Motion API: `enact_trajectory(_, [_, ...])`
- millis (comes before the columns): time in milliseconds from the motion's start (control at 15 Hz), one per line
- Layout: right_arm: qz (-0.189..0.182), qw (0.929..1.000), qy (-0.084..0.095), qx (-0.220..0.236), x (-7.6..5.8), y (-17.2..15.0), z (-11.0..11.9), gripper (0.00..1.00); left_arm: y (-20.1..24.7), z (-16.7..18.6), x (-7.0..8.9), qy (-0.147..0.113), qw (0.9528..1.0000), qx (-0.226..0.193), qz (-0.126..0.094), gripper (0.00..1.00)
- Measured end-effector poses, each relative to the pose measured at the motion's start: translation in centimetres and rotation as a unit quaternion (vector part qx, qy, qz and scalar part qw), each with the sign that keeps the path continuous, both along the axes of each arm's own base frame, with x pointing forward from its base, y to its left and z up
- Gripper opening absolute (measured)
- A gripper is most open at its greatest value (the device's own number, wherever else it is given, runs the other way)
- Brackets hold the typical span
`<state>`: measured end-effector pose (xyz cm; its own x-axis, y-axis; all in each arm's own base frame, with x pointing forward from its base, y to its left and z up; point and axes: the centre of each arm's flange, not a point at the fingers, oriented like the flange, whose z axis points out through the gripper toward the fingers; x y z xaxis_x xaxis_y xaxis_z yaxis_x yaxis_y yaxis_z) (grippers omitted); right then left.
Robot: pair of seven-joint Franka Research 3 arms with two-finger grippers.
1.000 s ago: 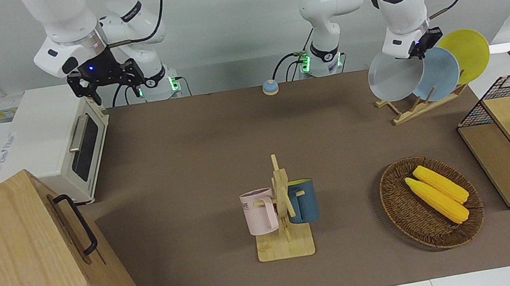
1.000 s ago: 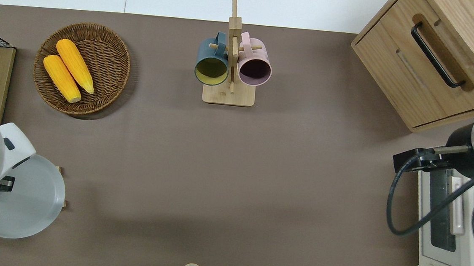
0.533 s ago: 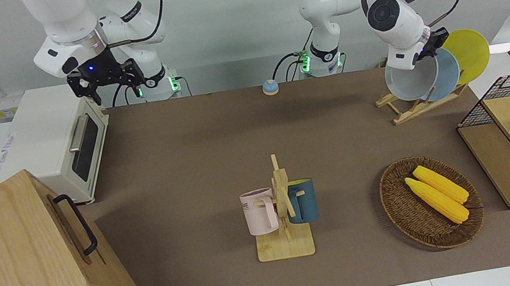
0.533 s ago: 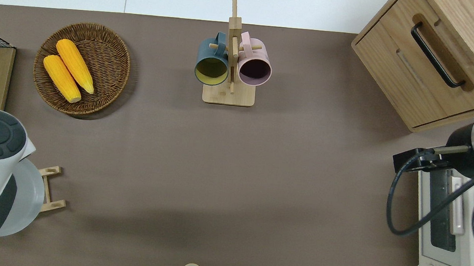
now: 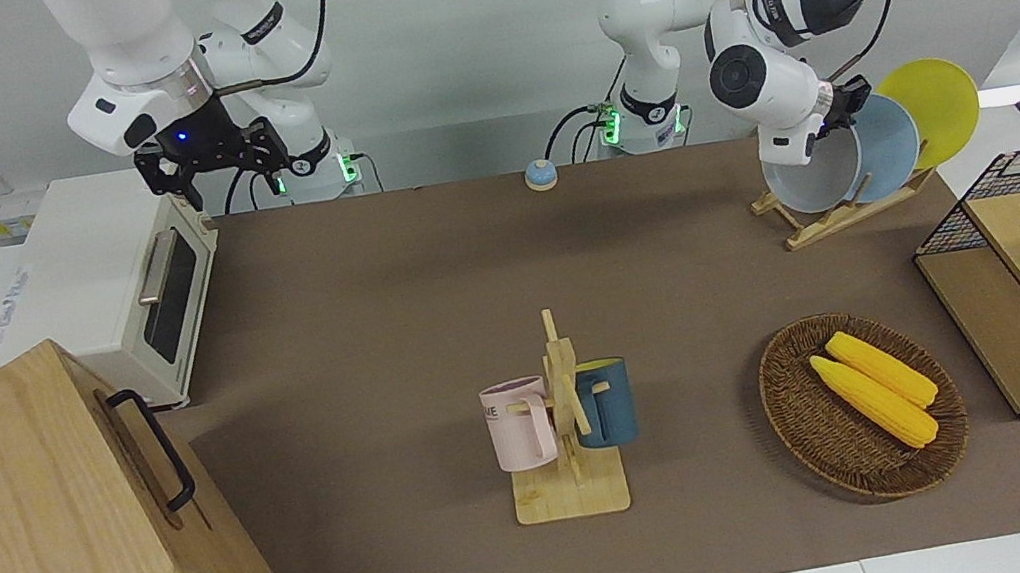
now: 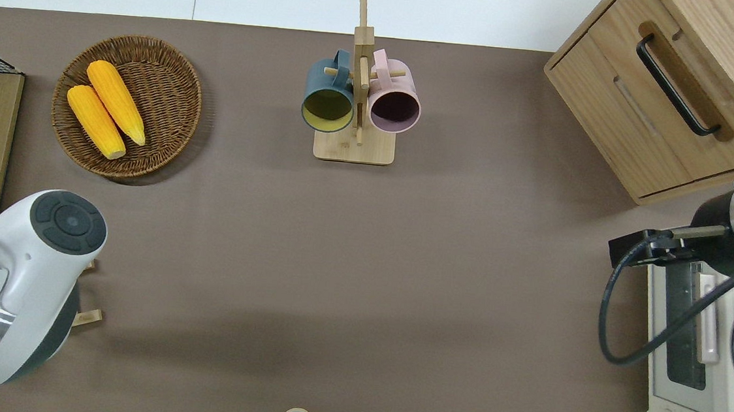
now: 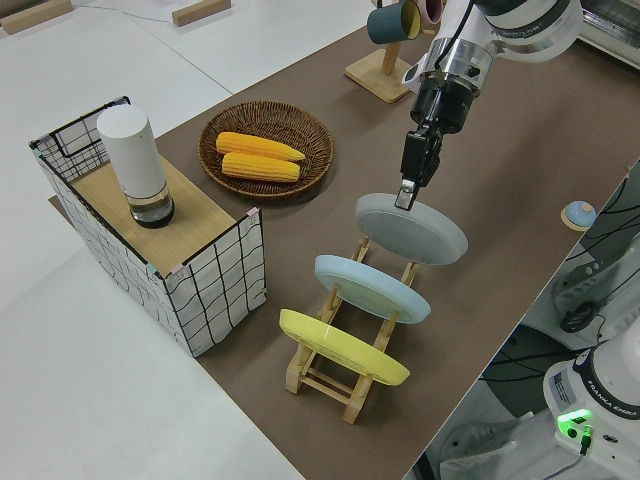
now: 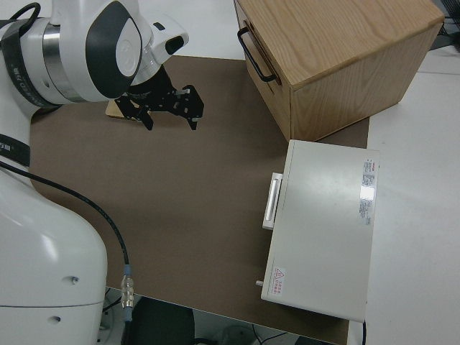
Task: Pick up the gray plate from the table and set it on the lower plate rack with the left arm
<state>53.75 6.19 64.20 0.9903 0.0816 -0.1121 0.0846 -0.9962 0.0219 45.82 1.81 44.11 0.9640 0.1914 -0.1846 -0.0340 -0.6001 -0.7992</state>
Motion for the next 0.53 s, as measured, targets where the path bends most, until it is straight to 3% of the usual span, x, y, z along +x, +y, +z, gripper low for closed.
enact_trajectory(533, [0.000, 1.0000, 0.000, 0.000, 0.00, 0.00, 0.00, 0.99, 0.01, -1.29, 0.20, 0.006, 0.9999, 0.013, 0.001, 0.03])
